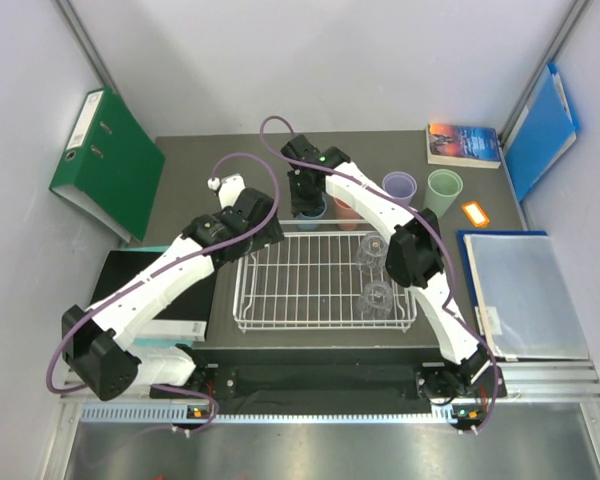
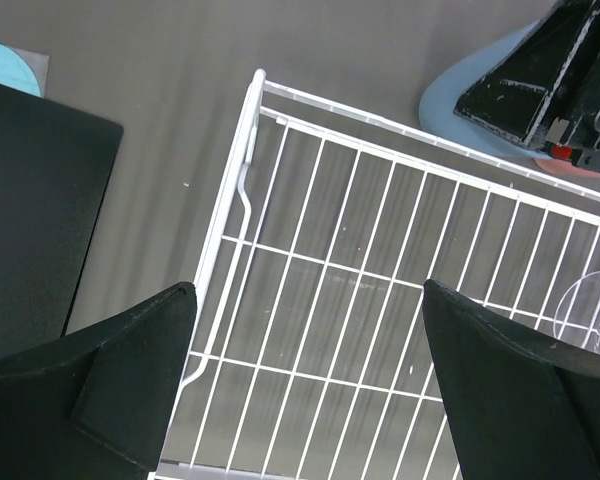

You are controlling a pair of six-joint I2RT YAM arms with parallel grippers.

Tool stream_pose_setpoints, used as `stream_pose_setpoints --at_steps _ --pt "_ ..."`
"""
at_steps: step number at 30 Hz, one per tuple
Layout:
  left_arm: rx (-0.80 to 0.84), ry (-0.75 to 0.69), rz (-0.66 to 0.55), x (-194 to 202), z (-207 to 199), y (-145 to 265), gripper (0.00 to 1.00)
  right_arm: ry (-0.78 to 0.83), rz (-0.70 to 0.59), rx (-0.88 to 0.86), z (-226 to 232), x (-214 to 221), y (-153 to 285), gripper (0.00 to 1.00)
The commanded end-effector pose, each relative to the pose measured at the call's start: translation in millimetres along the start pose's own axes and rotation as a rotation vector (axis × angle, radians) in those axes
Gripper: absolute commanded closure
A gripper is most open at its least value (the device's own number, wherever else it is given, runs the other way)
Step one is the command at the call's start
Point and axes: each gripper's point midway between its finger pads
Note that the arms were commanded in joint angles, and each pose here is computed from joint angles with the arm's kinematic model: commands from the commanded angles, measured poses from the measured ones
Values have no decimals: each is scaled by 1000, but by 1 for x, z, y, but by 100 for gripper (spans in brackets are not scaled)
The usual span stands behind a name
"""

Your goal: Unload the cups from the dish rack

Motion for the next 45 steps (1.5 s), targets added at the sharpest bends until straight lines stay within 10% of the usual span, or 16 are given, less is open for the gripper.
stream_pose_setpoints --at_steps 1,9,16,27,34,45 --pt "-3 7 6 2 -1 -4 1 -2 -69 -64 14 -23 10 70" --pt "8 10 -11 -2 -2 -2 1 11 -174 -172 38 -48 42 60" --pt "53 23 -80 -19 -6 7 1 -3 -487 -380 70 -109 181 42" --pt "346 -95 -181 -42 -75 43 1 -8 -829 -356 -40 -51 332 36" --pt "331 -134 -175 -24 -118 44 1 42 -721 -283 -89 24 311 34" --pt "174 36 -150 5 -69 25 1 57 -539 -140 -142 102 217 29"
Point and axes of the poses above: each gripper's point midway between its finger pads, its own y axis back along the fingers, its own z axis along the line the jaws close on, x = y × z, and after that the axes turned 7 degrees about -y, right-handed
